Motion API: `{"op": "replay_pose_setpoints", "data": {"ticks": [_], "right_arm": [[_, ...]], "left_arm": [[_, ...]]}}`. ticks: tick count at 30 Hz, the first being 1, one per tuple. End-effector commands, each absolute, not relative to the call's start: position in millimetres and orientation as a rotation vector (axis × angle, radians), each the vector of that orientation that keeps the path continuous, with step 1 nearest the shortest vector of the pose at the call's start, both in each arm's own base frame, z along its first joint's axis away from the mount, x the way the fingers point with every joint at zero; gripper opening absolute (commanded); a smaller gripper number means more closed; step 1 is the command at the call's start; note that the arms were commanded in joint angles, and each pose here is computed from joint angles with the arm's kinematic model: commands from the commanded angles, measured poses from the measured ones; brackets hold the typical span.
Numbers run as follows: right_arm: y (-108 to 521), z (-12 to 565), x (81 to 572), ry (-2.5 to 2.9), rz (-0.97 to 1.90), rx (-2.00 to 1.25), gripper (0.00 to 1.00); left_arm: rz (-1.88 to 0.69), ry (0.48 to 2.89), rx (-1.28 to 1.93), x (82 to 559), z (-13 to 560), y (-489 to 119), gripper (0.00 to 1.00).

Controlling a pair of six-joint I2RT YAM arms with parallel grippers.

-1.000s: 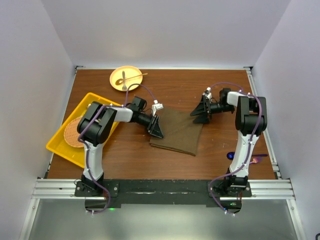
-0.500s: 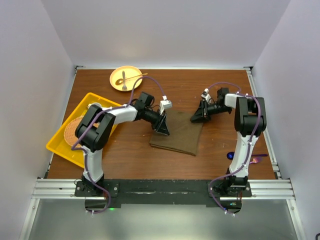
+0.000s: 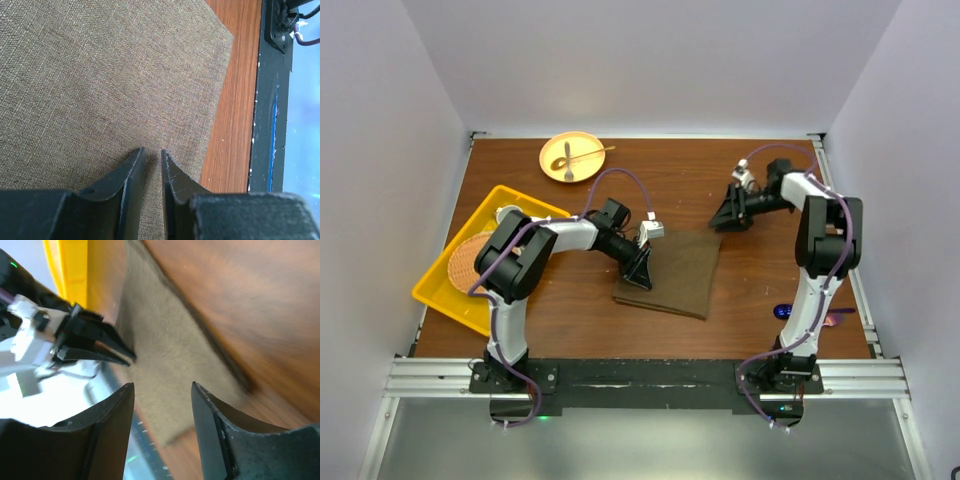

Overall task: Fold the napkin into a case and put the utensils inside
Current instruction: Smooth out the lower triangle-folded napkin at the center of the board, then pick up the lower triangle-folded napkin from the center of the board.

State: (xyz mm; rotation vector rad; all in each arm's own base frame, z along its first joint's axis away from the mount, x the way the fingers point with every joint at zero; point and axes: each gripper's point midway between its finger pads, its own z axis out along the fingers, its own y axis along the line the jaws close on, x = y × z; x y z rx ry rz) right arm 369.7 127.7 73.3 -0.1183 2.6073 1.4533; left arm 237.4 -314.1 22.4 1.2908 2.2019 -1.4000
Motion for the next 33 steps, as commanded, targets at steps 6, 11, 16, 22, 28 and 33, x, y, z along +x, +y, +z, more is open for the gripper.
{"op": "replay_pose_setpoints", "data": {"ticks": [6,11,16,22,28,33], "right_arm": [[77.8,53.9,385.3,2.691,1.091,-0.115,0.55],[79.8,34.3,380.8,2.744,1.111,-0.028,0.61],[91.2,21.8,379.3,2.751,1.177,0.017,0.61],[101.0,16.0,380.7,2.745,1.270,0.049,0.49],[105.6,28.8,384.0,2.705,1.320,0.010,0.33],[109.8,48.8,383.2,2.644,1.345,-0.067,0.08]], "left_arm": [[-1.326,2.248,1.348,237.5,5.6,-306.1,0.25],[-1.331,2.248,1.347,235.7,5.1,-305.4,0.25],[-1.339,2.247,1.342,235.2,4.0,-306.6,0.25],[-1.331,2.248,1.346,236.7,3.1,-306.1,0.25],[-1.329,2.249,1.348,236.4,1.5,-305.6,0.25],[-1.326,2.254,1.336,238.5,0.8,-306.9,0.25]]}}
